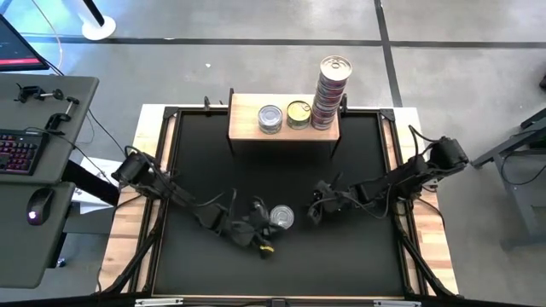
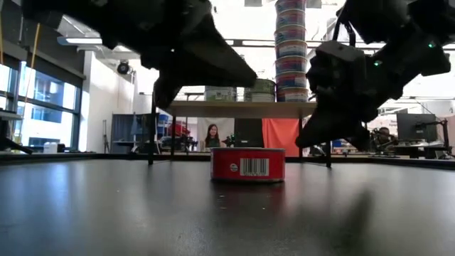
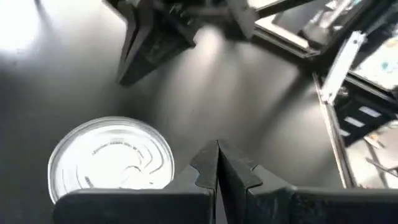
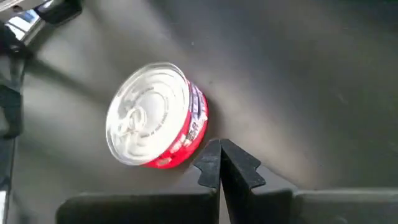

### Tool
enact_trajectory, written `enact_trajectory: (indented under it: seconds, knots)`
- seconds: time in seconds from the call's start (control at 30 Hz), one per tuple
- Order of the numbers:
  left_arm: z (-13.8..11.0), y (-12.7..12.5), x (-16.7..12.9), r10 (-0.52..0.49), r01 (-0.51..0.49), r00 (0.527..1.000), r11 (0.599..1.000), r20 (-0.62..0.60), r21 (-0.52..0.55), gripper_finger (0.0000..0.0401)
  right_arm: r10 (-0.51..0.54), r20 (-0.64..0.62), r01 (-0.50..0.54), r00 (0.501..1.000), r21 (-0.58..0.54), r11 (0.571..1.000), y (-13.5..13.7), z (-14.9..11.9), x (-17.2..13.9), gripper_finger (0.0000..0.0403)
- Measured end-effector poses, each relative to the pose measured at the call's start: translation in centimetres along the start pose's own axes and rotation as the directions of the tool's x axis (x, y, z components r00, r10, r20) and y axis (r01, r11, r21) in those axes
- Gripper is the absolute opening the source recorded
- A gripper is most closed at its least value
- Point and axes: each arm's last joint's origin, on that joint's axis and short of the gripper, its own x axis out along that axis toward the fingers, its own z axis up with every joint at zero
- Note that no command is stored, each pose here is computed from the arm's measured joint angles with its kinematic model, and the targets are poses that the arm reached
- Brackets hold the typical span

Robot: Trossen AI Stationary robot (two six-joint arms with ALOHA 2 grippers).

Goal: Stack canned seafood by type on shelf
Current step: Put the red tuna can on the shelf

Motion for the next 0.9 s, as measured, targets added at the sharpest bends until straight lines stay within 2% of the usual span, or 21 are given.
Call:
enact_trajectory:
  seconds: [0.23,0.4,0.5,0.6,0.67,0.8,0.9]
  knots:
    - [-1.1,4.4,-0.4,-0.02,0.025,0.997,0.998,-0.08,0.065,0.0,0.002,0.041,-0.006,0.999,0.1,0.995,-0.4,0.8,1.3,0.0]
    - [-1.6,6.8,-0.8,-0.073,0.085,0.994,0.985,-0.084,0.154,0.0,0.009,-0.031,-0.005,0.999,0.133,0.991,0.7,0.8,3.2,0.0]
    - [-1.1,8.1,-1.2,-0.137,0.143,0.99,0.974,-0.045,0.179,0.0,-0.016,-0.08,0.027,0.997,0.141,0.99,2.0,0.9,3.9,0.0]
    - [-1.3,9.5,-1.2,-0.169,0.182,0.983,0.957,-0.077,0.224,0.0,-0.082,-0.143,0.101,0.986,0.131,0.986,3.2,1.1,4.0,0.0]
    - [-1.4,10.2,-1.3,-0.201,0.227,0.972,0.94,-0.121,0.254,0.0,-0.112,-0.166,0.134,0.98,0.125,0.983,3.9,1.6,4.1,0.0]
    - [-1.2,9.6,-1.5,-0.316,0.358,0.932,0.881,-0.178,0.311,0.0,-0.172,-0.213,0.196,0.962,0.095,0.976,5.3,2.9,3.8,0.0]
    - [-2.0,9.1,-1.8,-0.328,0.392,0.917,0.844,-0.227,0.366,0.0,-0.179,-0.238,0.203,0.955,0.08,0.976,6.4,3.5,3.4,0.0]
